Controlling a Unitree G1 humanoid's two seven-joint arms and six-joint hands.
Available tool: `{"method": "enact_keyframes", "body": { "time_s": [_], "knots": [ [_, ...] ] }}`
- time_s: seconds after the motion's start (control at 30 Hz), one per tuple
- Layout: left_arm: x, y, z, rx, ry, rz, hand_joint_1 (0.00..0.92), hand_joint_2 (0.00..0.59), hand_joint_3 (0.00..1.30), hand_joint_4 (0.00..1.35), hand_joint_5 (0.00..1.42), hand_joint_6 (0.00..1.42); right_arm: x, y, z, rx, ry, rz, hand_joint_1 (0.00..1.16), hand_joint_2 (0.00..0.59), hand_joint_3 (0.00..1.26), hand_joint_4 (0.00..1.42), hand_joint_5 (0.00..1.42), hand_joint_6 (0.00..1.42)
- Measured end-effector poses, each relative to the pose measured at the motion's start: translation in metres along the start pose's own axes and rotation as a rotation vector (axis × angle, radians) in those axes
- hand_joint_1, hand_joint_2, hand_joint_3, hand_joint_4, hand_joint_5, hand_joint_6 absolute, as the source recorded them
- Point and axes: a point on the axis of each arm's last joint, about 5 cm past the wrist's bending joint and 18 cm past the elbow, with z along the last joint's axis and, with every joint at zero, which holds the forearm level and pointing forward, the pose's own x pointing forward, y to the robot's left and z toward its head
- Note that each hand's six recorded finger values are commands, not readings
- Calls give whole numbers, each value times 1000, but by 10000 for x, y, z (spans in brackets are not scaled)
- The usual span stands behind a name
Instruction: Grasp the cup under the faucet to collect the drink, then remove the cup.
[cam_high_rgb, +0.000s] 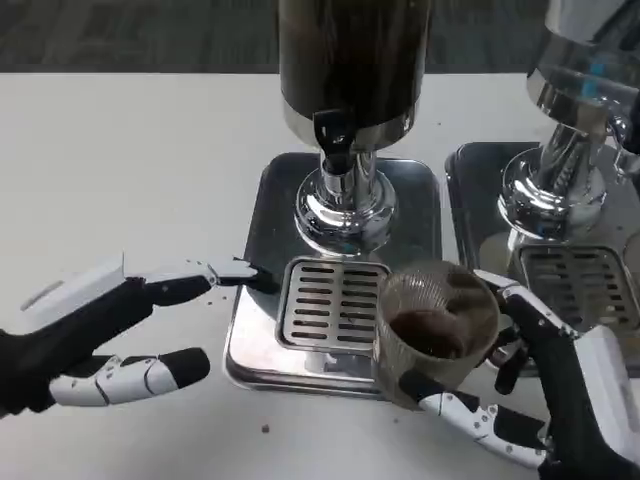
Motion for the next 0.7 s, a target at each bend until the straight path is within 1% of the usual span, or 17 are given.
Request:
{"method": "enact_keyframes", "body": {
  "time_s": [0.1,0.2,0.27,0.43,0.53,0.7],
  "knots": [
    [-9,-19,32,-3,-24,-5,0,199,251,146,120,181,-36,-16,24,2,2,0,624,241,585,677,792,1080],
    [-22,-39,53,-8,-32,-20,0,199,251,148,124,180,-61,-29,45,3,2,0,625,239,585,679,792,1080],
    [-49,-63,81,-17,-44,-15,0,199,251,149,126,180,-86,-41,67,6,3,-7,625,238,588,680,792,1080],
    [-91,-64,126,-27,-59,-6,0,199,251,155,128,180,-133,-59,88,7,15,-16,626,236,595,681,807,1094],
    [-90,-66,146,-22,-67,-15,0,199,251,158,129,180,-147,-65,94,7,18,-13,626,236,598,681,808,1095],
    [-109,-91,170,-24,-70,-28,0,199,251,160,131,180,-184,-79,92,3,32,-13,629,237,600,687,809,1096]
  ]
}}
